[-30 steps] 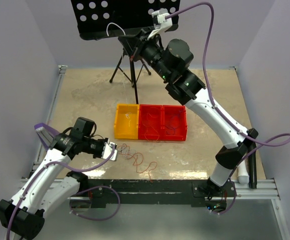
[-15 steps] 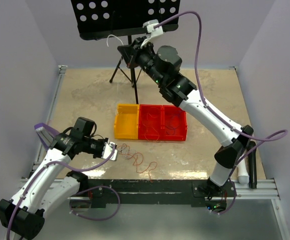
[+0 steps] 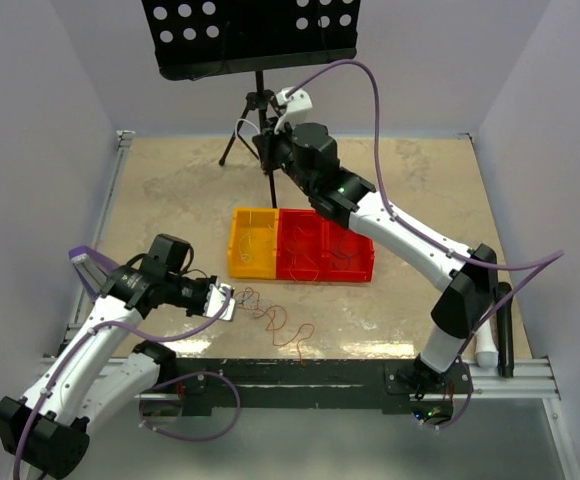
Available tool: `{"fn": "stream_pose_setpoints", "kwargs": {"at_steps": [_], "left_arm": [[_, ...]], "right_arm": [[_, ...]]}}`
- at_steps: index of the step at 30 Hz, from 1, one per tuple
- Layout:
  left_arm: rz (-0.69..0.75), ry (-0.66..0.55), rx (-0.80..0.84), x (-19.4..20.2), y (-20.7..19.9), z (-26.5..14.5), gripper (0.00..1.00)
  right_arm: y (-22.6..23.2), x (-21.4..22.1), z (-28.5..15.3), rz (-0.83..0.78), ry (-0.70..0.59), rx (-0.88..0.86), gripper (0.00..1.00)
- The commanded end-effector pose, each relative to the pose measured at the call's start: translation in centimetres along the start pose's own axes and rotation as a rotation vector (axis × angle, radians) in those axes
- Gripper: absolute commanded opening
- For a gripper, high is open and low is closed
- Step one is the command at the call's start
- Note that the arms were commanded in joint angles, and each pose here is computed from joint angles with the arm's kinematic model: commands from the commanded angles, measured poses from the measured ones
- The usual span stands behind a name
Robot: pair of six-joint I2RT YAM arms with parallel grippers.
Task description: Untangle the cables
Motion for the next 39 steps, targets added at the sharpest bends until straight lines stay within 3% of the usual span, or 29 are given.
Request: {"fn": "stream_pose_setpoints", "kwargs": {"at_steps": [1, 15, 25, 39], "left_arm": [[-0.005, -0.028, 0.020, -0.4, -0.2, 0.1, 0.05], [0.000, -0.037, 0.012, -1.1, 0.0, -0.4, 0.05], [0.000, -0.040, 0.014, -1.1, -0.1, -0.4, 0.05], [0.003, -0.039, 0.009, -1.4, 0.2, -0.5, 0.05]], "right_arm": [[-1.8, -3.9, -2.2, -0.013, -0.095, 0.077, 0.00], [1.6, 8.0, 1.5, -0.022, 0.144, 0.021, 0.00], [2.7, 15.3, 2.6, -0.026, 0.324, 0.088, 0.00], [3.0, 21.9, 3.4, -0.106, 0.536, 0.139, 0.00]]}}
Point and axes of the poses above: each gripper's point midway between its finger pads, its own z axis out along the fingers, its own y axis along the line the jaws close on, x = y × z, the point moved 5 cm from there along -z, back along the fingers, and after that the axes turned 14 degrees about -z, right-handed, at the moved point
